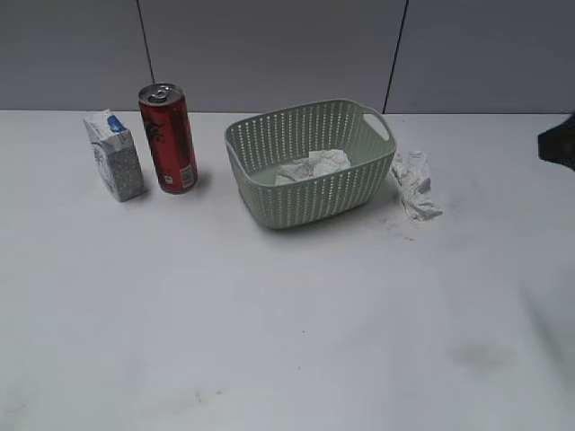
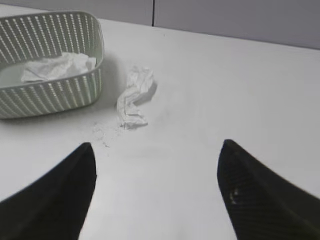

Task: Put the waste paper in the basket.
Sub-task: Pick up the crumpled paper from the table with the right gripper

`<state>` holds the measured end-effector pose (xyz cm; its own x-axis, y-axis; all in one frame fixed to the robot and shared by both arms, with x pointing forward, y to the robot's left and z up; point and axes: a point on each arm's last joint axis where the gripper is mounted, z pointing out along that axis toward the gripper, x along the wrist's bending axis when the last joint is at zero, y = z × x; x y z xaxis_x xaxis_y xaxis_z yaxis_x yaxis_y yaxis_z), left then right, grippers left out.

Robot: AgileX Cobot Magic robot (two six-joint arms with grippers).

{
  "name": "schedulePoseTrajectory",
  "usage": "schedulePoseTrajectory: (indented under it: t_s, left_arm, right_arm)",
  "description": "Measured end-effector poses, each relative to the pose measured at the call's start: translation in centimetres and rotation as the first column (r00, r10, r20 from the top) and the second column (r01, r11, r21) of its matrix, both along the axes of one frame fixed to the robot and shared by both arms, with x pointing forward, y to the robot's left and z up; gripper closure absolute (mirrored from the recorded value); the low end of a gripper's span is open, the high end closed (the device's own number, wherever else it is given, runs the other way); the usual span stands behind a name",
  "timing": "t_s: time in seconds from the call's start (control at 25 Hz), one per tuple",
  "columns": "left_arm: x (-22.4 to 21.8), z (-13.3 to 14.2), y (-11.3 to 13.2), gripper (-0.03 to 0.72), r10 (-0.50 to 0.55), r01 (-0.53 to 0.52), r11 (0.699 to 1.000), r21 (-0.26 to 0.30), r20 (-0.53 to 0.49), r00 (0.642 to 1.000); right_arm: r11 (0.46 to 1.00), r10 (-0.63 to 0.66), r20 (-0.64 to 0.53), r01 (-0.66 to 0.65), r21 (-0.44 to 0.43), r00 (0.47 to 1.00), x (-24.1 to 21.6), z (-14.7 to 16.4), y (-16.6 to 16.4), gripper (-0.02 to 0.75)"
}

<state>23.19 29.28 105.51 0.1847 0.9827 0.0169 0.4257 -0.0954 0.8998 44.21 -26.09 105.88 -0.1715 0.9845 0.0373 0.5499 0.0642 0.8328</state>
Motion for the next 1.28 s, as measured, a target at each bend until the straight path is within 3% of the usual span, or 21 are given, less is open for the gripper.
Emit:
schedulePoseTrajectory:
  t_s: [0.16,0.4,0.8,1.08,1.28]
  left_arm:
    - [0.0,0.0,0.0,0.109,0.006,-0.006,1.000,-0.005,-0.002,1.000]
    - [0.0,0.0,0.0,0.109,0.007,-0.007,1.000,-0.005,-0.002,1.000]
    - [0.1,-0.1,0.0,0.113,0.008,-0.008,1.000,-0.004,-0.005,1.000]
    - [0.1,-0.1,0.0,0.117,0.008,-0.008,1.000,-0.004,-0.005,1.000]
    - [0.1,-0.1,0.0,0.118,0.008,-0.008,1.000,-0.004,-0.005,1.000]
  right_arm:
    - [0.999,0.004,-0.187,-0.010,-0.031,0.982,5.2,-1.2,1.0,0.167]
    - [1.000,0.000,-0.347,-0.007,-0.021,0.938,12.7,-3.7,2.5,0.167]
    - [0.970,-0.049,-0.504,0.162,0.183,0.862,21.3,-9.6,5.1,0.167]
    - [0.956,-0.080,-0.569,0.224,0.187,0.819,23.8,-13.6,5.6,0.167]
    - [0.960,-0.091,-0.572,0.224,0.167,0.815,24.0,-15.1,5.5,0.167]
